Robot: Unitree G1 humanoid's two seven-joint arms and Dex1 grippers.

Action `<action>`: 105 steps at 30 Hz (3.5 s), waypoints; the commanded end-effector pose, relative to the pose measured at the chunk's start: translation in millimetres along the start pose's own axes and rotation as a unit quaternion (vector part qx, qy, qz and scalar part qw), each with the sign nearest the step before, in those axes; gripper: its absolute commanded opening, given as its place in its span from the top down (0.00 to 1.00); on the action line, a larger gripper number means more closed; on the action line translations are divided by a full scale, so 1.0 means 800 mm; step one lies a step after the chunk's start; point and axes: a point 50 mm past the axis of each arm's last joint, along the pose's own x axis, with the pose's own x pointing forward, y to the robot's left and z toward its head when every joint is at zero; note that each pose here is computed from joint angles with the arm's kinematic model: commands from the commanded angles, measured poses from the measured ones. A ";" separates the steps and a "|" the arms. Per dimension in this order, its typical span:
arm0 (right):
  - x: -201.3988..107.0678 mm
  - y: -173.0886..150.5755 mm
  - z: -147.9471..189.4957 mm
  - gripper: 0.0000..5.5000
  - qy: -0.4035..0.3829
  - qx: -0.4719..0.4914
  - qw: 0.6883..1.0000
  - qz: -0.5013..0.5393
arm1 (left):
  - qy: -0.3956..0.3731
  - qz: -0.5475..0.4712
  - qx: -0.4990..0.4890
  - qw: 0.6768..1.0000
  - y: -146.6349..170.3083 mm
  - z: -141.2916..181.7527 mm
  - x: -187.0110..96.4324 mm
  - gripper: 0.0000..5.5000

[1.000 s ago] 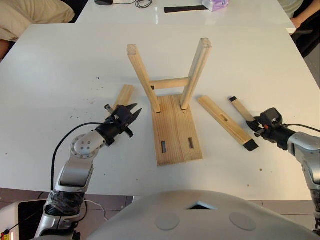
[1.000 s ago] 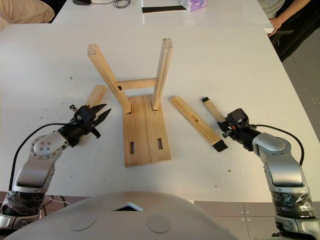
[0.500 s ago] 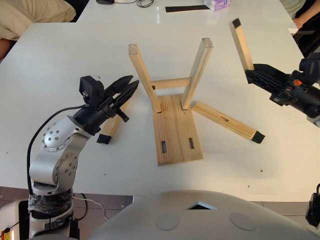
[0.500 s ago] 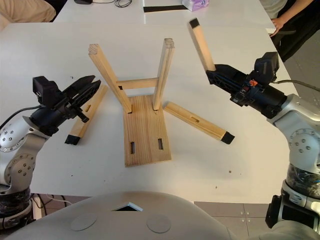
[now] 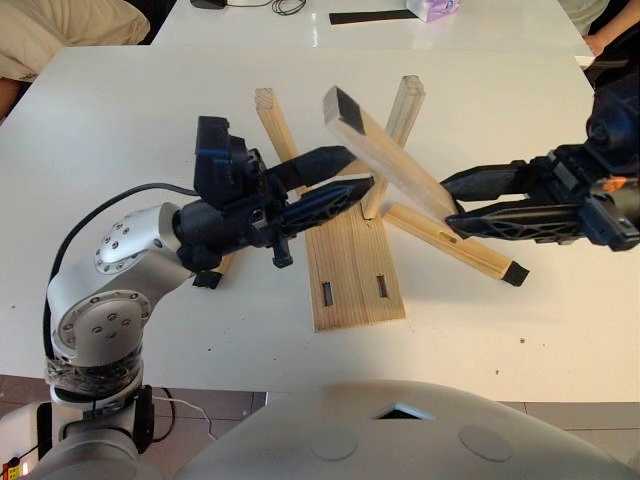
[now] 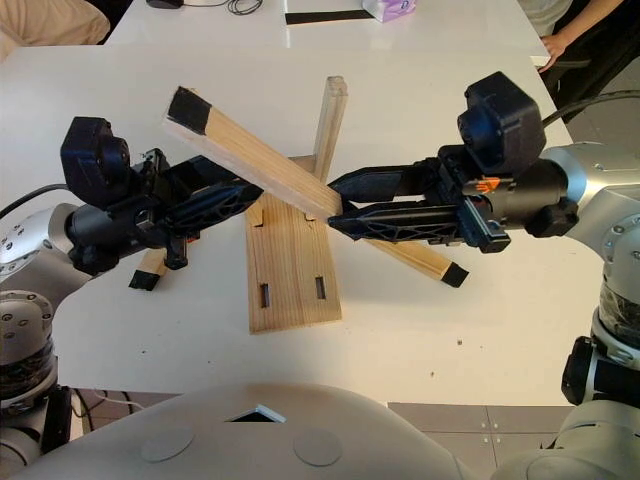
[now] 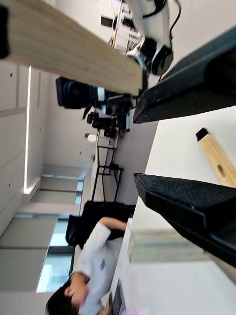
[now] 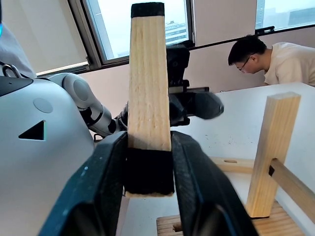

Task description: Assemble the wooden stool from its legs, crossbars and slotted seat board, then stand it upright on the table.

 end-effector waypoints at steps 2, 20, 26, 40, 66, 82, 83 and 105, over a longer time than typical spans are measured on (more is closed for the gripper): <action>0.004 -0.007 -0.008 0.76 0.023 -0.001 1.000 0.004 | 0.016 -0.026 -0.006 1.000 -0.001 -0.003 -0.001 0.66; 0.011 -0.032 -0.025 0.76 0.047 -0.032 0.998 0.007 | 0.015 -0.081 -0.027 0.996 -0.005 0.000 0.000 0.66; 0.016 -0.033 -0.026 0.76 0.077 -0.054 0.995 0.019 | 0.019 -0.072 -0.033 0.997 -0.001 -0.003 0.000 0.66; 0.024 -0.041 -0.029 0.76 0.125 -0.077 0.988 0.050 | 0.026 -0.074 -0.029 0.997 -0.006 -0.010 0.004 0.66; 0.037 -0.060 -0.036 0.76 0.198 -0.109 0.974 0.029 | 0.032 -0.053 -0.015 0.998 -0.002 -0.016 0.009 0.66; 0.043 -0.067 -0.043 0.76 0.213 -0.110 0.971 0.022 | 0.072 -0.046 0.006 0.996 0.001 -0.033 0.013 0.66; 0.043 -0.067 -0.043 0.76 0.214 -0.110 0.970 0.021 | 0.074 -0.049 0.008 0.996 0.000 -0.034 0.012 0.66; 0.023 -0.082 -0.041 0.58 0.213 -0.137 0.964 -0.077 | 0.064 0.009 0.052 0.997 0.015 -0.011 -0.015 0.76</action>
